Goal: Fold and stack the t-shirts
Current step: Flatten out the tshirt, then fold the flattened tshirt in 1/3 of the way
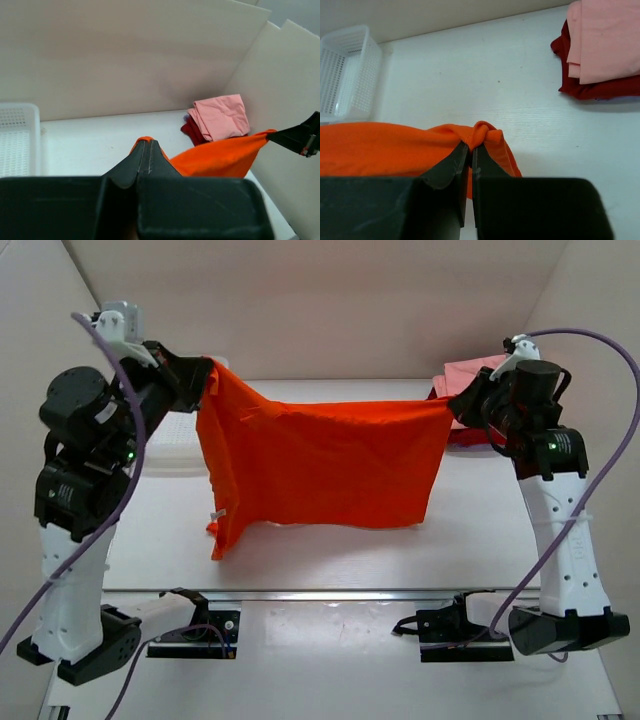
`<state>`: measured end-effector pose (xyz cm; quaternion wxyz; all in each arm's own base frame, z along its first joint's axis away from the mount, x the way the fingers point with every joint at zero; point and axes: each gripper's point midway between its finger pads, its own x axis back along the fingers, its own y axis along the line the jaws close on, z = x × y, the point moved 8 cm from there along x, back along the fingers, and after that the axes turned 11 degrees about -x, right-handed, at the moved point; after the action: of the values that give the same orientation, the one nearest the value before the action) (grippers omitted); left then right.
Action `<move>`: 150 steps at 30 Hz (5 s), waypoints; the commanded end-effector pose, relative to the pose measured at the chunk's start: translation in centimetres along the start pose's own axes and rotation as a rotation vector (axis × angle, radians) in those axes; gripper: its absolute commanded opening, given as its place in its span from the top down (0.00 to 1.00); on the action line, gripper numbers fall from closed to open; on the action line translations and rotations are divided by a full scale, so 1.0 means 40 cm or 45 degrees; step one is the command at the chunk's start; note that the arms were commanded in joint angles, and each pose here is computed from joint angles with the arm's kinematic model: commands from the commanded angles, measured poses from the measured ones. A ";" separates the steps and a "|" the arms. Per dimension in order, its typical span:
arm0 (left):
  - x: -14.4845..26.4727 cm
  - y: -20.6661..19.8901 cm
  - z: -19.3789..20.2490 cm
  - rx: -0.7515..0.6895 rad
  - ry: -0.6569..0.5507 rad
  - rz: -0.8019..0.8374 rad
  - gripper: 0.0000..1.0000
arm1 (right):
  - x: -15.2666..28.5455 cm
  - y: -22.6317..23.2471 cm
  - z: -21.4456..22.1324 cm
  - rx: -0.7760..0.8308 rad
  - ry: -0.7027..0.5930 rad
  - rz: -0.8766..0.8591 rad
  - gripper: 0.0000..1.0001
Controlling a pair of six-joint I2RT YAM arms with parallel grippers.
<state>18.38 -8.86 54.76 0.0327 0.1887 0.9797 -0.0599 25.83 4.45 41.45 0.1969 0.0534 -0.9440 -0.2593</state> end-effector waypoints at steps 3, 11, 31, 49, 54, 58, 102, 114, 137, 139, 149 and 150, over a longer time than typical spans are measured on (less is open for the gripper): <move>-0.096 0.055 0.013 -0.075 -0.020 -0.104 1.00 | -0.039 -0.012 -0.028 0.053 0.018 0.018 1.00; -0.429 0.171 0.256 -0.007 0.335 -0.016 1.00 | -0.259 -0.071 -0.051 0.069 0.072 0.015 1.00; -0.311 0.161 0.293 0.033 0.150 0.112 1.00 | -0.249 -0.247 0.001 -0.014 0.090 0.105 1.00; 0.139 0.094 0.902 0.240 1.017 0.057 1.00 | -0.089 -0.430 0.557 -0.291 0.885 0.502 1.00; 0.138 0.094 0.880 0.244 1.017 -0.001 1.00 | -0.081 -0.430 0.580 -0.274 0.934 0.519 1.00; 0.134 0.110 0.884 0.242 1.023 -0.072 1.00 | -0.098 -0.434 0.577 -0.310 0.936 0.499 1.00; -0.111 0.279 0.909 0.212 1.038 -0.306 0.57 | -0.256 -0.456 0.410 -0.351 0.555 0.414 0.74; -0.069 0.260 0.904 0.231 1.032 -0.281 0.58 | -0.262 -0.465 0.520 -0.290 0.812 0.579 1.00; -0.040 0.198 0.983 0.284 1.169 -0.163 0.59 | -0.252 -0.485 0.479 -0.221 0.715 0.647 1.00; -0.035 0.199 0.985 0.278 1.163 -0.166 0.60 | -0.238 -0.485 0.499 -0.222 0.759 0.648 1.00; -0.034 0.196 0.982 0.286 1.163 -0.159 0.60 | -0.273 -0.440 0.543 -0.218 0.854 0.563 1.00; -0.036 0.196 0.983 0.287 1.165 -0.160 0.60 | -0.276 -0.435 0.541 -0.211 0.849 0.560 1.00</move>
<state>24.32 -7.12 14.13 -0.4453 0.1300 0.8828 -0.0743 26.49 1.32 11.31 0.5545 -0.0944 -0.7875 -0.2520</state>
